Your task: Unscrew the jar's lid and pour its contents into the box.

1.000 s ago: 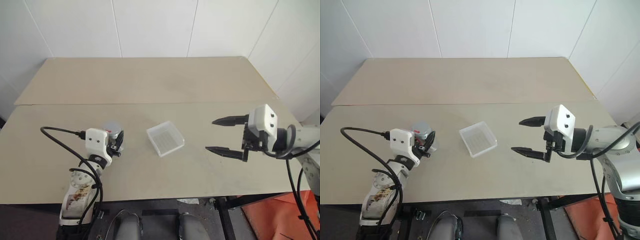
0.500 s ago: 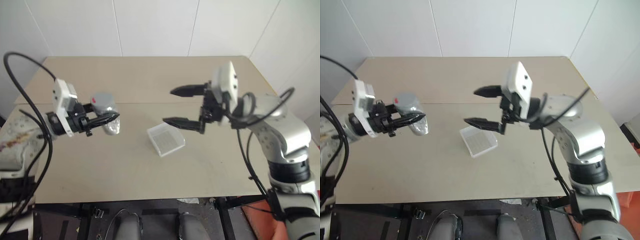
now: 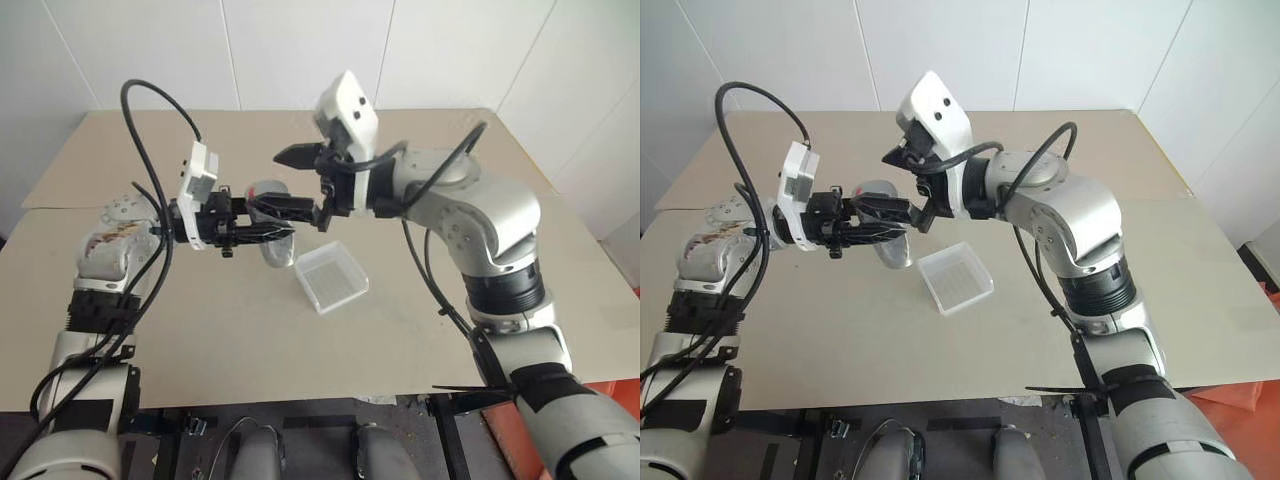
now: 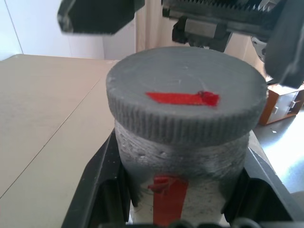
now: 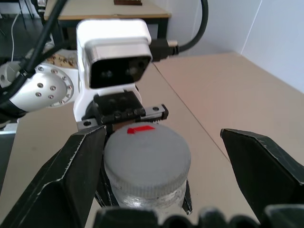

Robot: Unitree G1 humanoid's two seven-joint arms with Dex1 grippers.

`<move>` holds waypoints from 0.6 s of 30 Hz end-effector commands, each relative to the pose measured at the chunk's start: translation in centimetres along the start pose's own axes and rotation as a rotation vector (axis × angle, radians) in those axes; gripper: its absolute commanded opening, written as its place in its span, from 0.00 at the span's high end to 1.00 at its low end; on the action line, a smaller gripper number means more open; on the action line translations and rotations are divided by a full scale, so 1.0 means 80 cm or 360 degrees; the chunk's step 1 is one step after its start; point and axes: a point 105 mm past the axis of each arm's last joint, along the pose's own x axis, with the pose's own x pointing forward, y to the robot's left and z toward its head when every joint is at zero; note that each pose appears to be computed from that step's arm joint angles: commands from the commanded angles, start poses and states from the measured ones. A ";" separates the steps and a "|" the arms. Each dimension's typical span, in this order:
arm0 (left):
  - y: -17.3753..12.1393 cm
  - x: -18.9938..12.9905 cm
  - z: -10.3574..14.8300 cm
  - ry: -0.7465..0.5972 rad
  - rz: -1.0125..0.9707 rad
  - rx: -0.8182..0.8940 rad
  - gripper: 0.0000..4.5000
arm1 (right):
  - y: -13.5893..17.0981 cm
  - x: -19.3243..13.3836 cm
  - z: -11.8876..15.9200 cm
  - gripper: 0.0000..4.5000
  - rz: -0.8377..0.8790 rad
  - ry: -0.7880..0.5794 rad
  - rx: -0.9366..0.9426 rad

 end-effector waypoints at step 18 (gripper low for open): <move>-0.006 -0.003 0.027 -0.0029 -0.0145 0.0230 0.56 | 0.008 0.009 0.021 0.38 0.0332 -0.0179 0.0101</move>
